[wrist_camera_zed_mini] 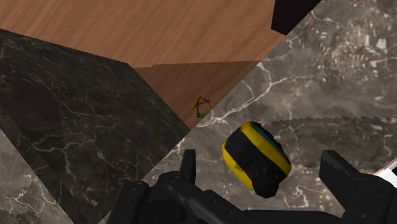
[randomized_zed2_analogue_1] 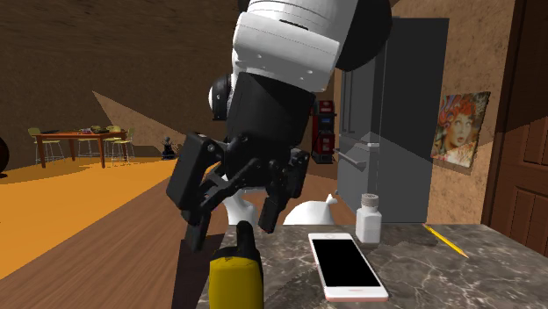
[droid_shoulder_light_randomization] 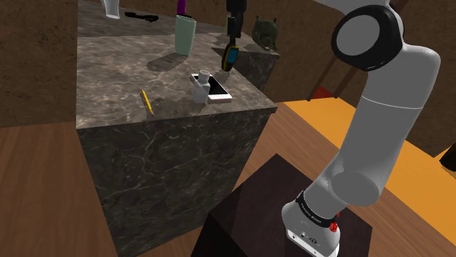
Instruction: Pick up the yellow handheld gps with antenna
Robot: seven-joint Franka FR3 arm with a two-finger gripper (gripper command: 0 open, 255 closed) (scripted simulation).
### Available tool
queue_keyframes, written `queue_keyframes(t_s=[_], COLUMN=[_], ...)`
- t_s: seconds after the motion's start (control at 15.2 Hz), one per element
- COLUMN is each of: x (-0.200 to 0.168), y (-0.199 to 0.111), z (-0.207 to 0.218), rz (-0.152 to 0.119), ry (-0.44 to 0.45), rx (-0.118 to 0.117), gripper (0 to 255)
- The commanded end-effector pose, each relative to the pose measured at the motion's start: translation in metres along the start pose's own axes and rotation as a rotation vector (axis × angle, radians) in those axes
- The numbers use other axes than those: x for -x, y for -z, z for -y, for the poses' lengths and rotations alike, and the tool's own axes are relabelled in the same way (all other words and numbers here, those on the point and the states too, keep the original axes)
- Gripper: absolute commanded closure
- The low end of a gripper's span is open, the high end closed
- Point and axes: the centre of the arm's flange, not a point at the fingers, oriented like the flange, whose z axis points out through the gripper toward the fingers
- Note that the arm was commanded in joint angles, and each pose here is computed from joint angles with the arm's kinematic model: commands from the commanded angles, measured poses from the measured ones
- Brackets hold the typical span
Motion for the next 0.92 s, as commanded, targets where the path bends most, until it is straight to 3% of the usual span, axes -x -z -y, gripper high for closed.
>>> queue_keyframes(t_s=[0.0,0.26,0.33,0.86], x=[-0.0031,-0.0049,-0.0047,-0.0047], y=[-0.0092,-0.0172,-0.0172,-0.0174], z=[0.0033,0.0049,0.0043,0.0045], rz=[0.000,0.000,0.000,0.000], ry=[0.001,0.001,0.001,0.001], rx=[0.001,0.001,0.001,0.001], gripper=[0,0,255,255])
